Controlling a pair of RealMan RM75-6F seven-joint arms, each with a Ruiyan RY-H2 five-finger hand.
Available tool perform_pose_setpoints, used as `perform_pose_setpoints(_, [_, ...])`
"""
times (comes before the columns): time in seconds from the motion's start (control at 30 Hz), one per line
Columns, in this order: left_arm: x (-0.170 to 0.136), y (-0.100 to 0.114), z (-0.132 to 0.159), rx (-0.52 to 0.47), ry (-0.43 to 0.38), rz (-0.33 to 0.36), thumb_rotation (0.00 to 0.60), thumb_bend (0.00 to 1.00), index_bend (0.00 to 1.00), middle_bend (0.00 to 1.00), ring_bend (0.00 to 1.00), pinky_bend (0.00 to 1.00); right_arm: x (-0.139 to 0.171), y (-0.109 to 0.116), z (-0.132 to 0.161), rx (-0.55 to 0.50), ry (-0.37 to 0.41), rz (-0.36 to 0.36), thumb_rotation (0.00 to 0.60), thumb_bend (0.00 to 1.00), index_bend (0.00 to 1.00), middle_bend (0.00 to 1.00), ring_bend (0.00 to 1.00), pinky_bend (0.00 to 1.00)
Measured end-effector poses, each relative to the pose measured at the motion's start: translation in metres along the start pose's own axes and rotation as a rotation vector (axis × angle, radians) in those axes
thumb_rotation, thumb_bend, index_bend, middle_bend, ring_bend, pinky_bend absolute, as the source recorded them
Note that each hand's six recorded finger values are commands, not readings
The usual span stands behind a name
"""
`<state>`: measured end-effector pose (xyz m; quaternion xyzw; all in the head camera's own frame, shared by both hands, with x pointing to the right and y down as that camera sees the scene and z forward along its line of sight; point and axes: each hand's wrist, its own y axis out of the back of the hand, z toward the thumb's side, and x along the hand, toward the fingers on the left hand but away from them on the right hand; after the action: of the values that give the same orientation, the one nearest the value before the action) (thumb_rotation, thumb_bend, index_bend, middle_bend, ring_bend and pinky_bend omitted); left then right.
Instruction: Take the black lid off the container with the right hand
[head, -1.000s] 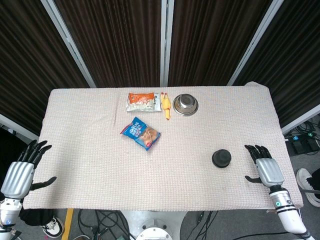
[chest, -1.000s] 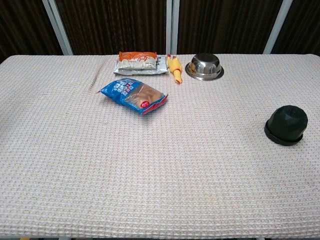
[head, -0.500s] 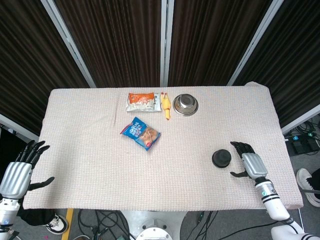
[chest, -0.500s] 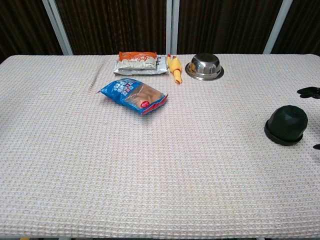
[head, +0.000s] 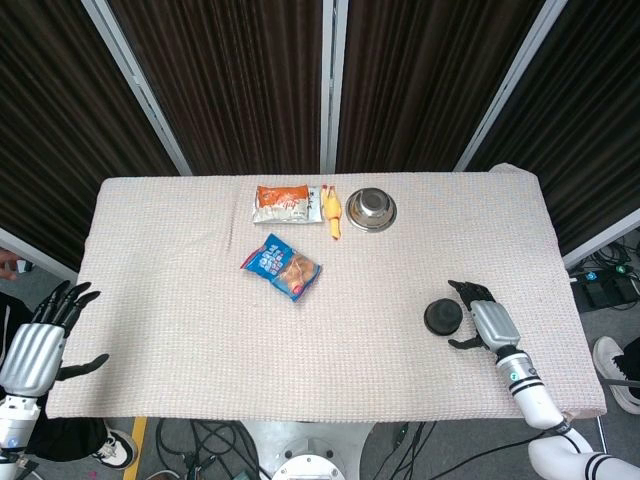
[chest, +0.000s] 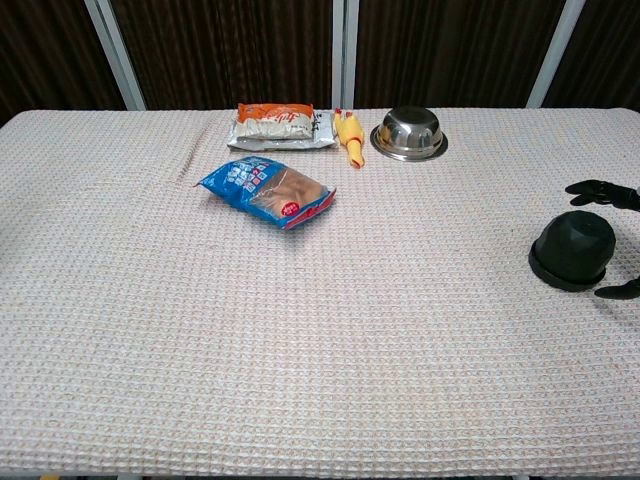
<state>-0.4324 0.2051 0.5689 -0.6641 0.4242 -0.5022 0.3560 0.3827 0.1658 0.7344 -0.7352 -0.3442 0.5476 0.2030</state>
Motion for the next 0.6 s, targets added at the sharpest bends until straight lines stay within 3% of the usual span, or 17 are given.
perform_pose_setpoints(0.6, [0.0001, 0.0002, 0.0001, -0.004, -0.003, -0.002, 0.6, 0.09, 0.16, 0.08, 0.0, 0.15, -0.0078, -0.0057, 0.0063, -0.009, -0.007, 0.016, 0.6, 0.03, 0.0, 0.2, 0.0, 0.0])
